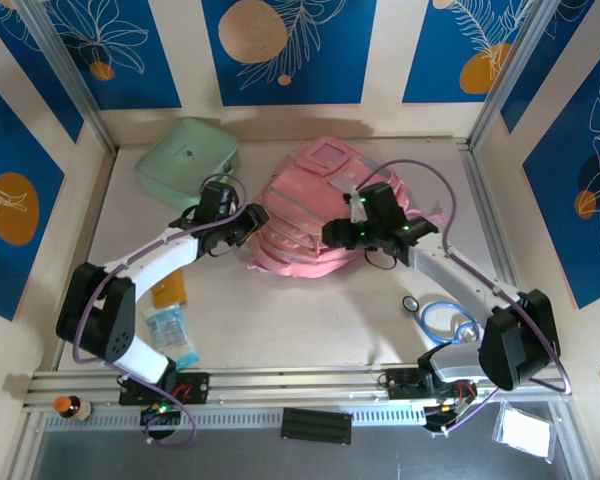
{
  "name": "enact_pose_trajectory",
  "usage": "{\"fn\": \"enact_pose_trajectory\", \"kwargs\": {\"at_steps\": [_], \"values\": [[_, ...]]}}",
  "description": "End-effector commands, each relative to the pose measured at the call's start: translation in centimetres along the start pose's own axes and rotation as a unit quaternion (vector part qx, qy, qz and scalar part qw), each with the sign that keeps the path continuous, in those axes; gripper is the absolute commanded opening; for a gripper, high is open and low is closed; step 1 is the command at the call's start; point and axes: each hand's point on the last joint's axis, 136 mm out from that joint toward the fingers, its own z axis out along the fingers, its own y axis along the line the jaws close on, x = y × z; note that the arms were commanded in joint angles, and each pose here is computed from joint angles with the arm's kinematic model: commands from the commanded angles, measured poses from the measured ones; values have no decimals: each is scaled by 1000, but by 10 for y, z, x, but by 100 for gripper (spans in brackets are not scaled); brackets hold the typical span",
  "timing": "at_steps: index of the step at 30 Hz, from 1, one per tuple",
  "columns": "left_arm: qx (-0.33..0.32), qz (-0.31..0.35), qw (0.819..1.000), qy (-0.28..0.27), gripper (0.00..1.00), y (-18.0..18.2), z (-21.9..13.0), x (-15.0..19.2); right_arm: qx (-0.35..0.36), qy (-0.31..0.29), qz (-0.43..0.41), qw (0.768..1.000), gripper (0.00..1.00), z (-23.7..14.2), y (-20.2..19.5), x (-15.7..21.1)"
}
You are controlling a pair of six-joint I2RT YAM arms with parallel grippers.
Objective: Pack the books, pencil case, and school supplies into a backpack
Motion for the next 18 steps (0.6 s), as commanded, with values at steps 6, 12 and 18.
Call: {"fn": "enact_pose_trajectory", "kwargs": {"at_steps": [6, 12, 18], "values": [[-35, 289, 956, 31, 58, -63, -6, 56, -1, -23, 190, 982, 59, -8, -40, -17], [-68, 362, 929, 43, 50, -82, 12, 88, -7, -24, 239, 971, 60, -8, -54, -18], [-118, 387, 914, 34, 41, -88, 27, 101, -6, -27, 248, 968, 59, -9, -58, -20]]}}
